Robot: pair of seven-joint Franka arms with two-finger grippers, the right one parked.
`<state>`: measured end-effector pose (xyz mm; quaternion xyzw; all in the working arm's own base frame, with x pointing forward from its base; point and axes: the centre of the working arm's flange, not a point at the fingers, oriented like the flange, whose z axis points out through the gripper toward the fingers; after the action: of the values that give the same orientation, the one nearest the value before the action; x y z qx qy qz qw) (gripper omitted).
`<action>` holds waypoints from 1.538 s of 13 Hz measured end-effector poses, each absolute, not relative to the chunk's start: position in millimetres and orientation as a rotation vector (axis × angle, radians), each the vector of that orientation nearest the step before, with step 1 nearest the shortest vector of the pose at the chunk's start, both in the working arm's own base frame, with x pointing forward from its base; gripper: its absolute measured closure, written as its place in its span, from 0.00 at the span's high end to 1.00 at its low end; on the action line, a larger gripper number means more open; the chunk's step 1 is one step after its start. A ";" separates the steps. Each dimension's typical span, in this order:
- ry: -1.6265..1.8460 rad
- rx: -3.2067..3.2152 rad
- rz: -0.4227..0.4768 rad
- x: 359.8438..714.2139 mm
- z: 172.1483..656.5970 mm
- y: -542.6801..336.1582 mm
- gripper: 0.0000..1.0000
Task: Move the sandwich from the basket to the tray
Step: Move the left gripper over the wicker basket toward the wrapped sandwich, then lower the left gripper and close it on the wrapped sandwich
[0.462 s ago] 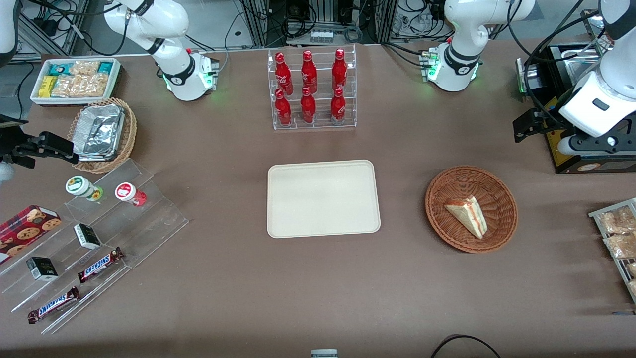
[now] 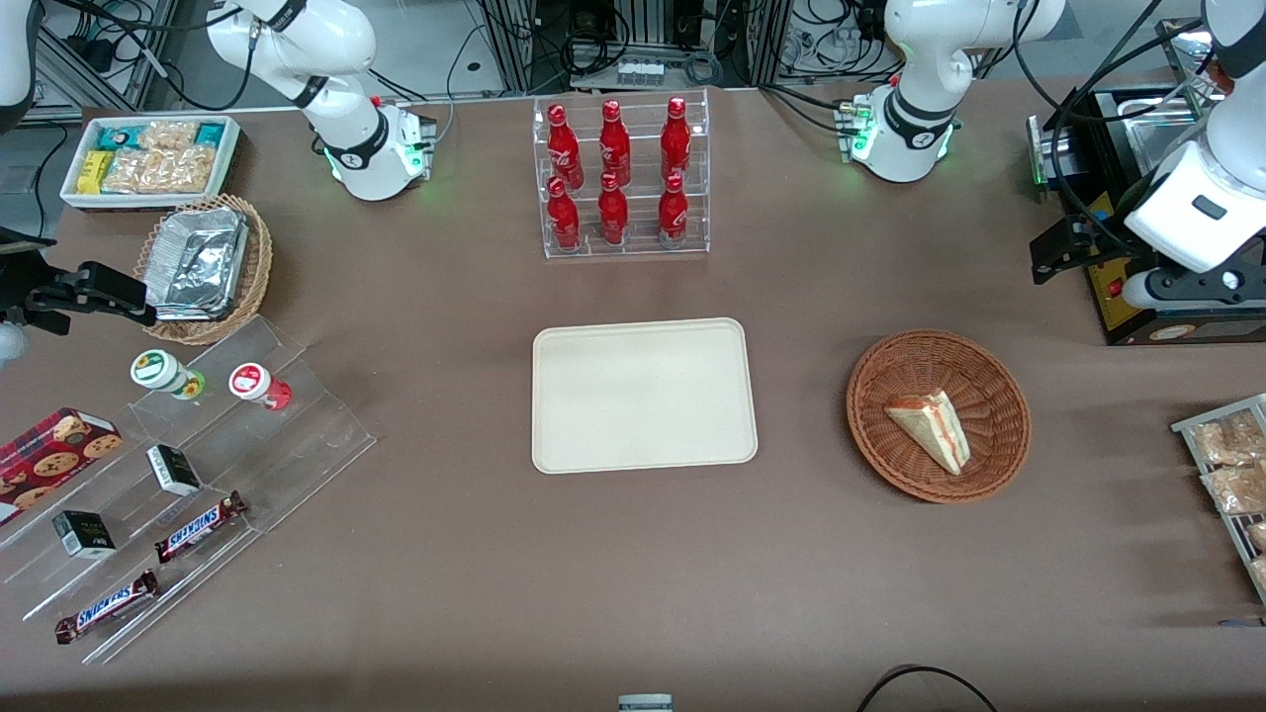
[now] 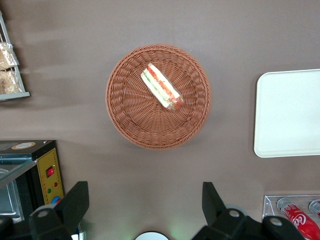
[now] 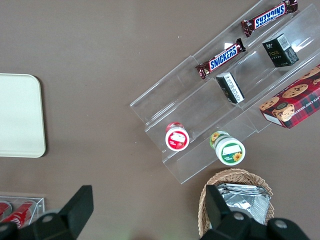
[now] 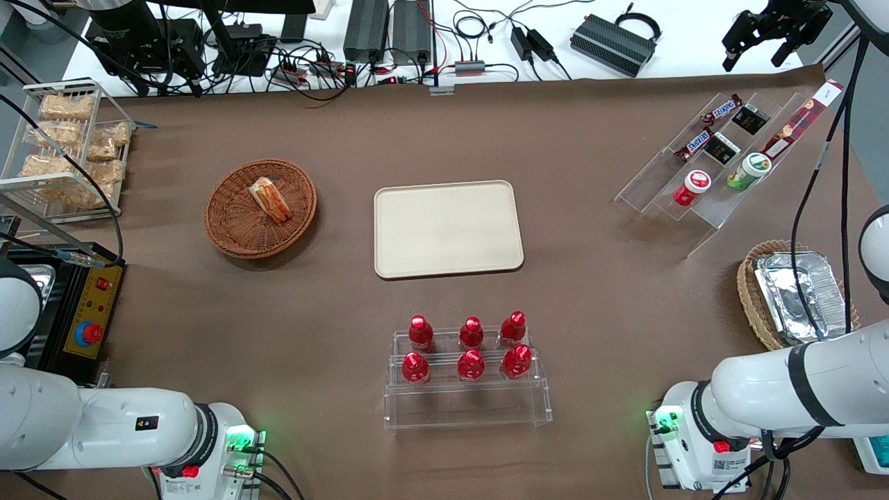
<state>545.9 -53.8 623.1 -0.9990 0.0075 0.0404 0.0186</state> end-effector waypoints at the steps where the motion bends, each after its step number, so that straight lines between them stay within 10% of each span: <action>1: 0.012 -3.102 0.139 549.7 616.1 -49.5 1.00; 20: -0.587 -3.100 -0.113 556.4 319.3 -53.2 1.00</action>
<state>556.4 -53.2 319.3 -0.9819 -0.1859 -0.0357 -0.0076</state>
